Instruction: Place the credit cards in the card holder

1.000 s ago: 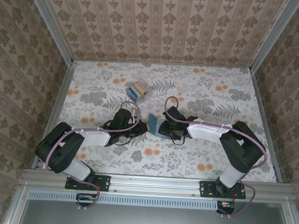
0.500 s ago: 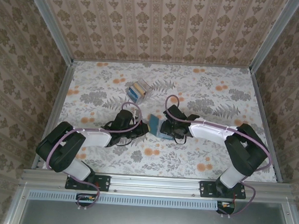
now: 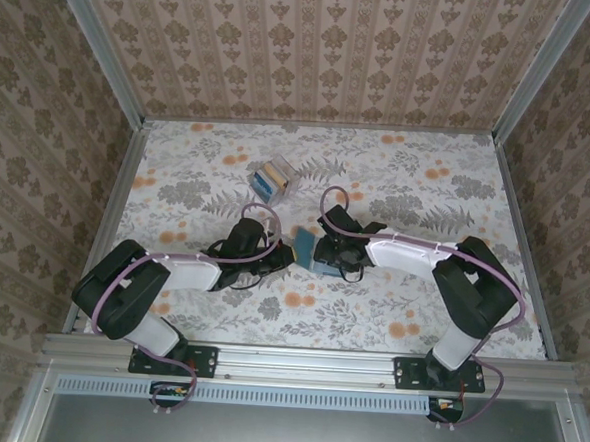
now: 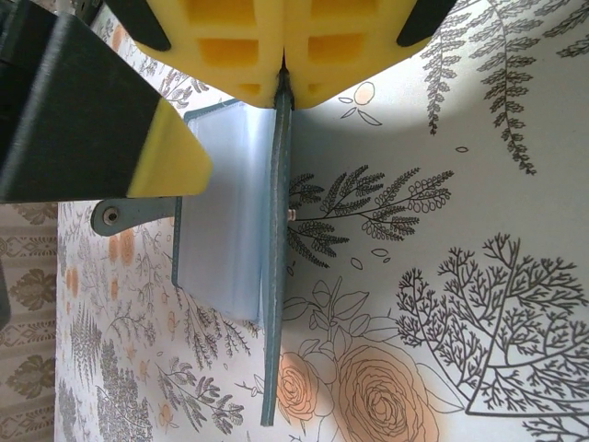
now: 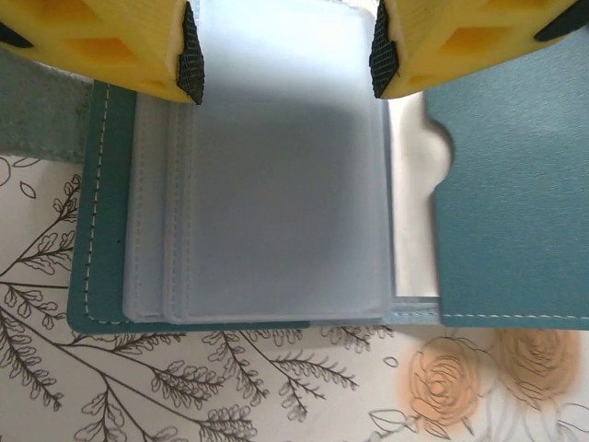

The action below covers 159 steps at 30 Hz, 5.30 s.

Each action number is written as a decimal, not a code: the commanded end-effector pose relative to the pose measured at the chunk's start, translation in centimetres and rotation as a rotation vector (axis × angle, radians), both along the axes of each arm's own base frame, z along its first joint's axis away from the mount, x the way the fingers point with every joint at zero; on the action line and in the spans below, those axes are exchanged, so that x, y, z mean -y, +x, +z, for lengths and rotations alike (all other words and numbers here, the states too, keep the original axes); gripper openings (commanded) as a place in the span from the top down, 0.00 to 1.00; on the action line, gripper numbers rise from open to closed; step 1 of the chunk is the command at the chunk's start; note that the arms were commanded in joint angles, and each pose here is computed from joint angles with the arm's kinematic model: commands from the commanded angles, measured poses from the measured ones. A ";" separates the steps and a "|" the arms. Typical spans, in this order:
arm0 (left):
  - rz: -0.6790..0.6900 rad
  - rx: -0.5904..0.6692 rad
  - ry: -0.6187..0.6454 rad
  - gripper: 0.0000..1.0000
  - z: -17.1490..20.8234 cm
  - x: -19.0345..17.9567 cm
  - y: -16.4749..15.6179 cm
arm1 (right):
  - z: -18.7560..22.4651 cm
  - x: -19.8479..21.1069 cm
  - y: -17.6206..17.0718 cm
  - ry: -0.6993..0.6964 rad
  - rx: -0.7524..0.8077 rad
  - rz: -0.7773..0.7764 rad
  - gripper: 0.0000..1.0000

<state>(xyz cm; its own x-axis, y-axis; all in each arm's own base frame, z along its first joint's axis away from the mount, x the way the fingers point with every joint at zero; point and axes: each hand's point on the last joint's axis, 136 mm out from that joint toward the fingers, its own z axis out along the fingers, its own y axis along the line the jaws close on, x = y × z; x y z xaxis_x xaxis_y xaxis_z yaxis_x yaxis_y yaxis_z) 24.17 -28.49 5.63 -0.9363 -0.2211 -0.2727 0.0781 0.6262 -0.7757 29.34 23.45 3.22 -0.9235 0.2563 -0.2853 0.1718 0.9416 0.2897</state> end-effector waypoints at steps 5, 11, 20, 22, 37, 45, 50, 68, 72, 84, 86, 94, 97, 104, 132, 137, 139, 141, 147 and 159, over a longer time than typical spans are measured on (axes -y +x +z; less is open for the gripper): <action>-0.005 -0.002 0.010 0.97 -0.5 0.1 -0.3 | -1.1 0.4 -0.1 -0.057 -0.020 0.010 0.46; -0.010 -0.009 0.008 0.97 -0.7 0.3 -0.4 | -0.9 1.1 -0.2 -0.098 -0.011 -0.005 0.45; -0.012 -0.015 0.013 0.97 -1.2 0.5 -0.5 | -2.3 -2.5 -0.1 0.091 -0.041 0.035 0.60; -0.012 -0.022 0.016 0.97 -1.4 0.5 -0.6 | -1.9 -3.4 0.2 0.153 -0.042 0.049 0.66; -0.004 -0.027 0.022 0.95 -1.9 0.3 -0.6 | 3.5 -6.7 2.8 0.541 0.075 0.143 0.83; 0.004 -0.036 0.032 0.93 -2.5 0.0 -0.5 | 5.4 -5.3 3.6 0.498 0.143 0.155 0.54; 0.004 -0.042 0.025 0.94 -2.6 0.0 -0.6 | 5.8 -0.5 2.9 0.235 0.178 0.126 0.45; 0.010 -0.061 0.003 0.95 -3.1 0.3 -0.7 | 0.1 2.0 0.2 0.115 0.031 0.064 0.44; 0.011 -0.066 0.001 0.95 -3.2 0.2 -0.7 | -0.5 1.7 0.4 0.112 0.016 0.062 0.47; 0.006 -0.062 0.001 0.95 -3.1 0.3 -0.7 | -0.3 0.9 0.7 0.148 0.017 0.073 0.61; 0.006 -0.063 0.002 0.95 -3.1 0.3 -0.8 | -0.1 0.6 0.7 0.166 0.023 0.076 0.65; 0.005 -0.059 0.001 0.95 -3.0 0.3 -0.8 | 1.2 0.5 0.8 0.180 0.052 0.089 0.70; 0.005 -0.060 0.001 0.94 -2.9 0.3 -0.8 | 2.1 0.3 0.9 0.200 0.078 0.101 0.69; 0.004 -0.049 0.007 0.76 -2.7 0.1 -0.8 | 3.4 -1.4 1.1 0.304 0.117 0.139 0.54; -0.156 0.037 -0.004 0.38 -0.1 1.0 0.5 | 3.3 -3.0 2.1 0.454 0.171 0.133 0.74; -0.157 0.039 -0.012 0.38 -0.1 1.1 0.7 | 3.3 -3.1 2.3 0.473 0.183 0.137 0.71; -0.157 0.039 -0.017 0.38 0.0 1.1 0.8 | 3.6 -3.4 2.4 0.493 0.197 0.142 0.69; -0.153 0.039 -0.012 0.38 -0.1 1.0 0.8 | 3.7 -3.5 2.5 0.502 0.207 0.143 0.67; -0.143 0.023 -0.014 0.38 -0.6 0.7 0.9 | 3.6 -3.2 2.7 0.503 0.218 0.138 0.70; -0.139 0.010 -0.019 0.38 -1.0 0.6 1.0 | 3.3 -3.5 2.5 0.547 0.247 0.163 0.58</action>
